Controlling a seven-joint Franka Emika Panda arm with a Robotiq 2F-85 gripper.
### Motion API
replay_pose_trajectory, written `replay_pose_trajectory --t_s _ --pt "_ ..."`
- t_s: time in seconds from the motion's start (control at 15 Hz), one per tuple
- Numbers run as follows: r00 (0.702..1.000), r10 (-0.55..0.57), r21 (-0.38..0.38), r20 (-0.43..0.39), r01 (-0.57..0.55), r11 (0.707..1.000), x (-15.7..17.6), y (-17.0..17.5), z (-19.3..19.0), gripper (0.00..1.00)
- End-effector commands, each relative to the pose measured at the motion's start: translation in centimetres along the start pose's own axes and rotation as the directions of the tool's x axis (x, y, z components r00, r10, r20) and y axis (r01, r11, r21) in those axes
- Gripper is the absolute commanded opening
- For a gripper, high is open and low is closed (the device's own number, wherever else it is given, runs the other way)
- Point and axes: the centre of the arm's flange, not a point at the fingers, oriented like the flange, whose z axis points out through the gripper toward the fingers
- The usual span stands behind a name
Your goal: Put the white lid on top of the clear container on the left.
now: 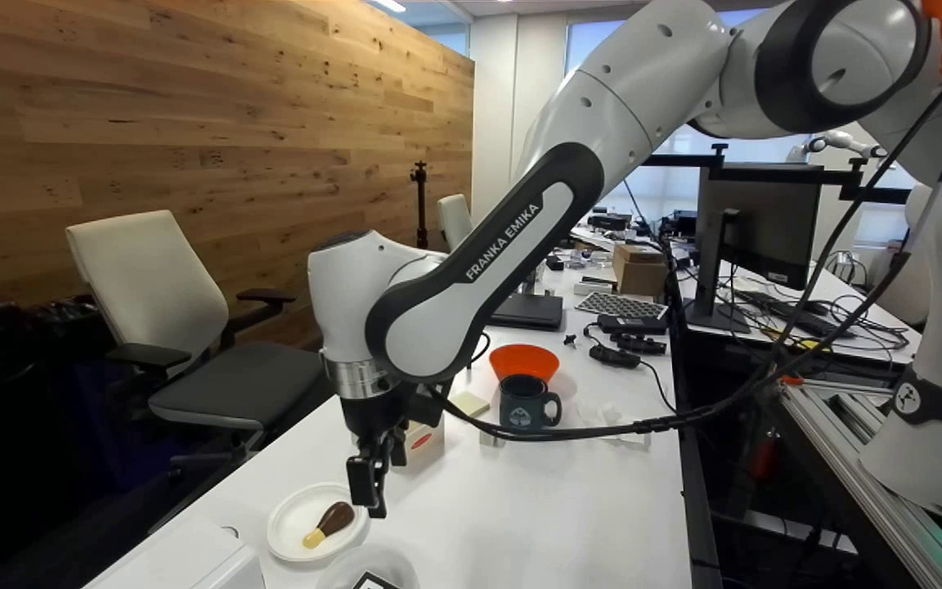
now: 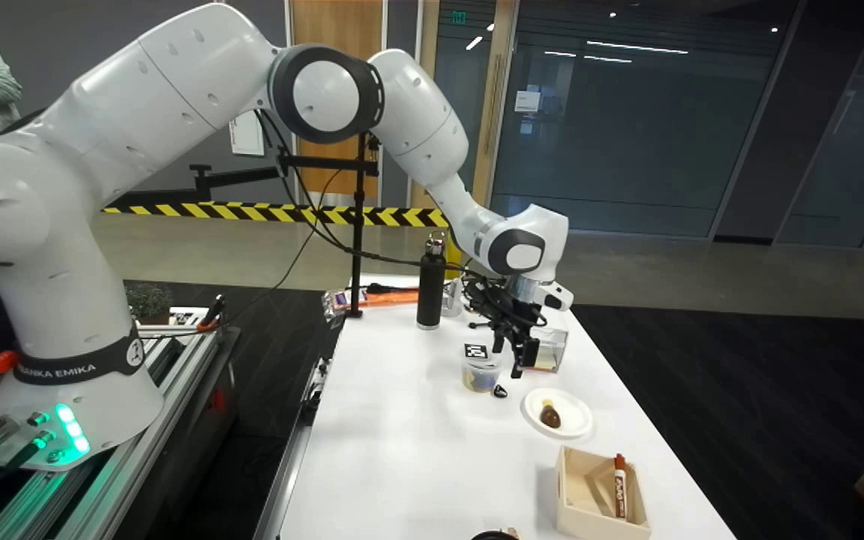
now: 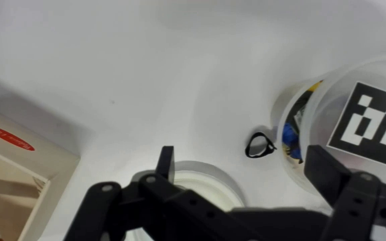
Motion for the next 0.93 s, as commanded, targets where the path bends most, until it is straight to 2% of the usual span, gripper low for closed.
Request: replay_pose_trajectory --t_s 0.0,0.4,0.87 --pt "0.999 0.036 -0.019 0.031 -0.036 0.999 4.2 2.2 0.4 1.00" --pt "0.996 0.040 -0.037 0.074 -0.037 0.999 7.9 5.6 2.6 1.00" --pt "0.999 -0.012 -0.040 0.051 0.014 0.999 8.1 5.9 2.5 1.00"
